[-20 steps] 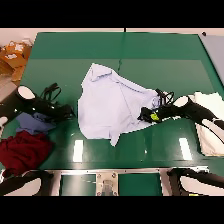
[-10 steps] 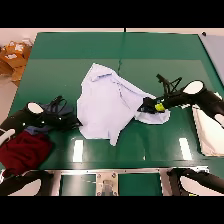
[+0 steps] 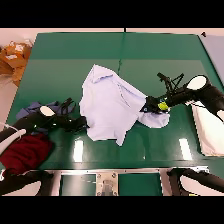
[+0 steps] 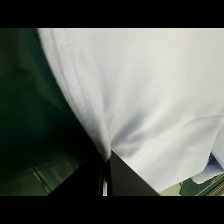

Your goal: Fold the shirts.

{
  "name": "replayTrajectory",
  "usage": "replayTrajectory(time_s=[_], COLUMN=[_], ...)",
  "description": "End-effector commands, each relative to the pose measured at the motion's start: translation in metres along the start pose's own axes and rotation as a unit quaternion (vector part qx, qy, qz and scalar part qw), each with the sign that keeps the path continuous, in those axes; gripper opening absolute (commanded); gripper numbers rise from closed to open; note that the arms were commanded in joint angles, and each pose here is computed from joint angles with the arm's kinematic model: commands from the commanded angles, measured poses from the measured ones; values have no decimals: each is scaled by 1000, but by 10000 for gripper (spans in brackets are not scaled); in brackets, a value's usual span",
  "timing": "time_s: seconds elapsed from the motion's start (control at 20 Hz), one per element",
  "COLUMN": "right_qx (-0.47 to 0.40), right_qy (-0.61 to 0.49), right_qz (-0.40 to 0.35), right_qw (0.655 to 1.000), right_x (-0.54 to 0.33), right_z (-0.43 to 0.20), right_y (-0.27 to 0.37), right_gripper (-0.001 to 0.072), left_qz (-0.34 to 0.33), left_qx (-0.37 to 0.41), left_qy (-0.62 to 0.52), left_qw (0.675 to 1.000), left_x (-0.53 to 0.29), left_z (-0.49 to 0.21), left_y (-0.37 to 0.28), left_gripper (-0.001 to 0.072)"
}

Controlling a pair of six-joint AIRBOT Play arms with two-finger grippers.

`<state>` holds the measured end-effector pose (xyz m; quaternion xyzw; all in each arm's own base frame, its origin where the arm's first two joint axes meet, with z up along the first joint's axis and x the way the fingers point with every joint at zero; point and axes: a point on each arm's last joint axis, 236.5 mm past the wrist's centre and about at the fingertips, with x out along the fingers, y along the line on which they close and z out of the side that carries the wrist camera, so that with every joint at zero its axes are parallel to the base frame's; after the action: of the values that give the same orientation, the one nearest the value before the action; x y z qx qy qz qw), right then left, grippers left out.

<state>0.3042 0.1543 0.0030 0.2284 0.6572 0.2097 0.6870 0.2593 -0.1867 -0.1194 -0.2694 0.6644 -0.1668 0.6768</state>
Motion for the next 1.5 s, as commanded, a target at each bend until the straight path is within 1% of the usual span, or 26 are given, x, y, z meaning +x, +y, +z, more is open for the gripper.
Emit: replayTrajectory(time_s=[0.0, 0.1, 0.25, 0.3, 0.35, 0.4, 0.45, 0.55, 0.6, 0.65, 0.7, 0.75, 0.8, 0.9, 0.95, 1.0, 1.05, 1.15, 1.2, 1.25, 1.35, 1.45], right_qx=[16, 33, 59, 69, 75, 77, 77, 77, 75, 72, 71, 71, 64, 31, 13, -1, -15, -16, -5, 7, 34, 68], right_qy=[-5, -15, -3, -3, -6, -6, -6, -6, -2, 2, 6, 11, 22, 24, -4, -50, -118, -247, -275, -277, -264, -290], right_qz=[-12, -18, -34, -36, -39, -40, -40, -40, -40, -40, -38, -33, -20, -3, 5, 17, 23, 10, 7, 5, 3, -6], right_qw=[1000, 999, 998, 997, 996, 996, 996, 996, 996, 997, 997, 997, 998, 999, 1000, 999, 993, 969, 961, 961, 964, 955], right_x=[-2, -8, 4, 13, 18, 19, 19, 19, 20, 21, 22, 22, 19, -1, -22, -47, -81, -149, -169, -175, -157, -134], right_z=[4, 10, 3, -1, -2, -3, -3, -4, -5, -7, -9, -11, -14, -5, 16, 44, 79, 147, 171, 189, 219, 263], right_y=[-16, -30, -56, -62, -67, -69, -70, -70, -68, -66, -65, -62, -54, -33, -20, -5, 7, 6, -3, -18, -54, -102], right_gripper=[18, 18, 18, 45, 171, 240, 242, 316, 312, 281, 194, 61, 16, 16, 16, 16, 16, 16, 17, 17, 17, 16], left_qz=[47, 90, 86, 84, 83, 83, 82, 82, 82, 82, 81, 81, 81, 83, 86, 90, 94, 107, 112, 115, 115, 117], left_qx=[63, 72, 71, 69, 69, 70, 70, 69, 69, 69, 68, 69, 69, 69, 71, 74, 75, 75, 72, 70, 69, 62], left_qy=[27, 36, 28, 29, 33, 39, 43, 45, 46, 48, 49, 50, 52, 52, 53, 56, 59, 61, 60, 60, 63, 63], left_qw=[997, 993, 993, 994, 994, 993, 993, 993, 993, 993, 993, 993, 993, 993, 992, 992, 991, 990, 989, 989, 989, 989], left_x=[-7, -14, -16, -16, -16, -16, -16, -16, -16, -16, -16, -16, -16, -16, -17, -17, -18, -19, -20, -20, -20, -20], left_z=[-11, -10, -4, -5, -7, -9, -11, -12, -13, -14, -14, -15, -15, -15, -16, -17, -18, -18, -18, -18, -20, -20], left_y=[17, 33, 28, 27, 27, 27, 27, 27, 27, 27, 27, 27, 27, 27, 29, 31, 33, 39, 41, 42, 42, 43], left_gripper=[19, 19, 19, 19, 19, 19, 19, 18, 19, 19, 19, 19, 19, 19, 19, 19, 18, 19, 18, 18, 18, 19])
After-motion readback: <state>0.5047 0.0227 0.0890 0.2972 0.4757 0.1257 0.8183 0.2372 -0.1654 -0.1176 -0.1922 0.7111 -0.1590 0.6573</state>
